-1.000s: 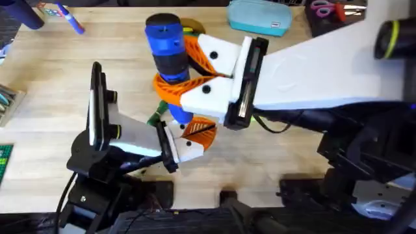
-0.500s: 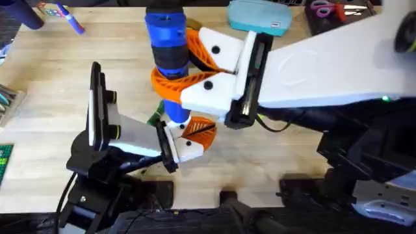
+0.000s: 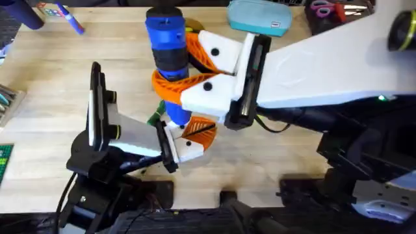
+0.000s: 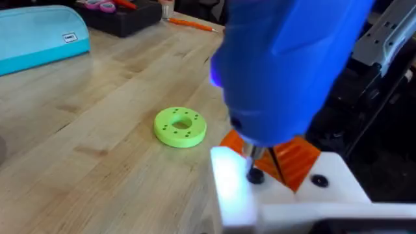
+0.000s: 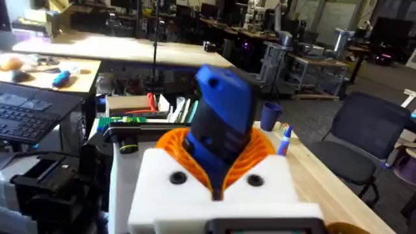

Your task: Pick up the gripper from the table and insert it into the empty holder that is missing its gripper. Then pick up a screw, insert it into the mounting hole, and use the screwdriver to tighten it. Finally, clean up the table by picking up the vegetable and placing it into the bucket.

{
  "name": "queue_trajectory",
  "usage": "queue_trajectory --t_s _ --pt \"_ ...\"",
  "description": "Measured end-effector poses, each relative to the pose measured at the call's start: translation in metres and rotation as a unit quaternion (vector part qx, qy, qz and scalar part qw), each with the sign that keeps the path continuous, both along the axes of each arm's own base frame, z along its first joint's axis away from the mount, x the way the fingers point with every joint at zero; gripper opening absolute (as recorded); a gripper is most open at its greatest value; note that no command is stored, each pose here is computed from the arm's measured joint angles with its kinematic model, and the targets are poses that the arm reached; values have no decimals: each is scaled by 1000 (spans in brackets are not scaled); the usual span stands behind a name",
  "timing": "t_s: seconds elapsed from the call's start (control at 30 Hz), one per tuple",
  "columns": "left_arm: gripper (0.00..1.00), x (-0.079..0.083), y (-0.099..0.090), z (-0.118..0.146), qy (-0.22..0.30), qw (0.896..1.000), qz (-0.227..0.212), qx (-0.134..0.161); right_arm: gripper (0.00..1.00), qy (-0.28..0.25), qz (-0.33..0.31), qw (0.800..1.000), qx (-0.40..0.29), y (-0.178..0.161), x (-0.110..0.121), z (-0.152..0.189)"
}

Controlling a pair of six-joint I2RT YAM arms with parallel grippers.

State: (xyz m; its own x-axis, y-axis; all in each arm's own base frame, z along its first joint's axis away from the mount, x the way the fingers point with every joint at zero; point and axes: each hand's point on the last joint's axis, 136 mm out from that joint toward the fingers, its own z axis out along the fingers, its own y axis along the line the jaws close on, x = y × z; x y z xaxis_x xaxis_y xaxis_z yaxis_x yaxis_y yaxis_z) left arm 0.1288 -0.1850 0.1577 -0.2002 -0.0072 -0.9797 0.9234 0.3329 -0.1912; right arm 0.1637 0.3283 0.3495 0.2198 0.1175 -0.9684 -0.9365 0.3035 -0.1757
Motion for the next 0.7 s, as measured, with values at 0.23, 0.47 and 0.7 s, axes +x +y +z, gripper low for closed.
queue_trajectory --t_s 0.23,0.47,0.7 --pt "10 0 0 0 0 1000 0 0 41 1 2 1000 16 -7 -5 11" --pt "10 0 0 0 0 1000 0 0 41 14 4 1000 12 -6 -4 7" --pt "10 0 0 0 0 1000 0 0 41 21 3 1000 3 1 1 -2"
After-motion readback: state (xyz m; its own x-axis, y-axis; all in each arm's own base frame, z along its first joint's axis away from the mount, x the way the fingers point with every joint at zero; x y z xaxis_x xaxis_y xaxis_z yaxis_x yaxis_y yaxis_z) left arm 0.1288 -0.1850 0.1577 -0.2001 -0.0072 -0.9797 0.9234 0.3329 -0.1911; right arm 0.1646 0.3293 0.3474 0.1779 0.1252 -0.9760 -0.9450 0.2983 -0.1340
